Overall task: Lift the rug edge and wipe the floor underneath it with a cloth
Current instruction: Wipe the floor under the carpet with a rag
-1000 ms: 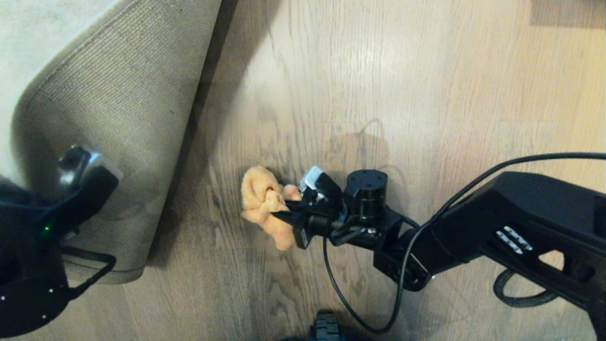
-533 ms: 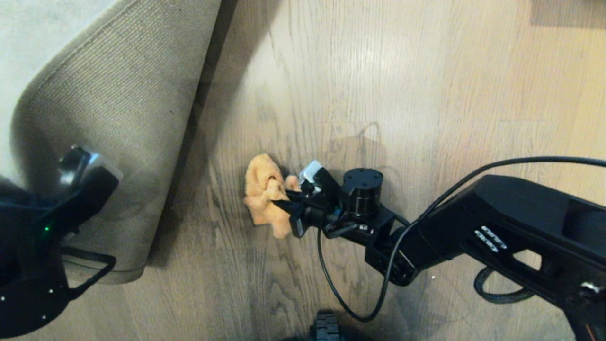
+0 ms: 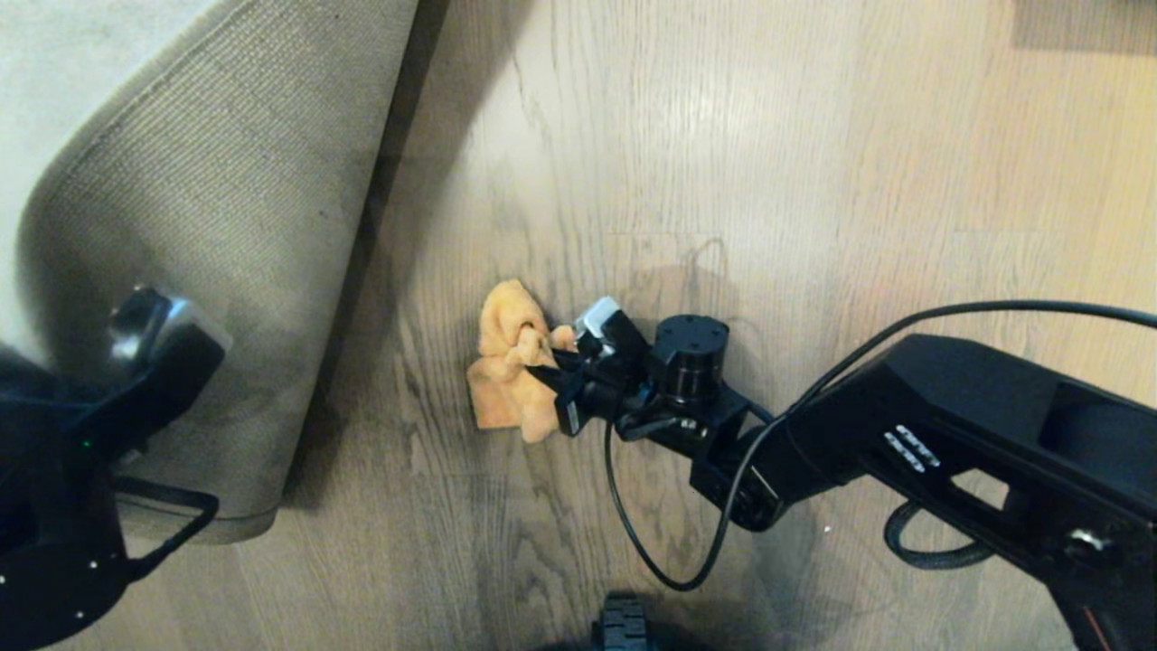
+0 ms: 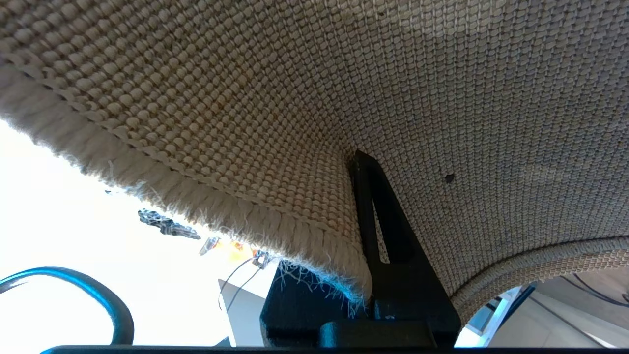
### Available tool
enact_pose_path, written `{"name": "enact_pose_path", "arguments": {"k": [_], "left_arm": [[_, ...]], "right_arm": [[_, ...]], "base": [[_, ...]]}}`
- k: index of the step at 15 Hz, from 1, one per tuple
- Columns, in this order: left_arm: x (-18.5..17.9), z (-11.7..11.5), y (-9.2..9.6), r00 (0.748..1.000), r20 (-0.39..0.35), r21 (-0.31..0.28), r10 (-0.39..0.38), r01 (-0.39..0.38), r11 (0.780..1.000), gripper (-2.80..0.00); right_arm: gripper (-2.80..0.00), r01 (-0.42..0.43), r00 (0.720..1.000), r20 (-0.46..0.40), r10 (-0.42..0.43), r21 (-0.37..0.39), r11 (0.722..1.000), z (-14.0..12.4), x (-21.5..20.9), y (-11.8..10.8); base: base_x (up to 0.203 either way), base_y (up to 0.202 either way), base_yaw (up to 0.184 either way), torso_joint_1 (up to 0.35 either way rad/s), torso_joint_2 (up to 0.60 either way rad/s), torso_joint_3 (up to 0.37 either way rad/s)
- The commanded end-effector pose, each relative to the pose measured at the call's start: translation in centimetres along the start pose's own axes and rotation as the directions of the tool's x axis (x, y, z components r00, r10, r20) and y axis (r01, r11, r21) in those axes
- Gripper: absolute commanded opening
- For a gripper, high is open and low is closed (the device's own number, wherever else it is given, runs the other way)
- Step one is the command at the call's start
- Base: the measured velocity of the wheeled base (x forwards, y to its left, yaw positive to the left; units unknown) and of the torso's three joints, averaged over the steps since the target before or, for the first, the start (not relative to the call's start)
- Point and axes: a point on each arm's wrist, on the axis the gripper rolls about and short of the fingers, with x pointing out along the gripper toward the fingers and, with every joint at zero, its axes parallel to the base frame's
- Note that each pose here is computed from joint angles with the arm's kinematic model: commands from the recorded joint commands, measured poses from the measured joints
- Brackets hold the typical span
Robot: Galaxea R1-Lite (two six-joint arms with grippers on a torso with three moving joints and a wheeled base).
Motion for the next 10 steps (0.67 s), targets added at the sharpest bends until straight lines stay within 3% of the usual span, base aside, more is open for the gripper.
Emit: {"name": "enact_pose_path", "arguments": {"k": [1,10], "left_arm": [[0.0,0.0,0.0,1.0,-0.005,0.003,0.002,-0.002,1.0,-2.8],[0.0,0.1,-0.1,1.0,0.002,0.011,-0.002,0.001,1.0,-2.8]], "right_arm": [[-2.8,0.015,1.0,0.027,-0.015,-0.01,1.0,0.4,0.3,-0.7],[-2.8,0.16,0.981,0.121,-0.154,-0.043,0.986,4.8,1.2,-7.0]], "base": [[0.0,0.0,0.0,0.0,0.0,0.0],[0.0,0.0,0.0,0.0,0.0,0.0]]}}
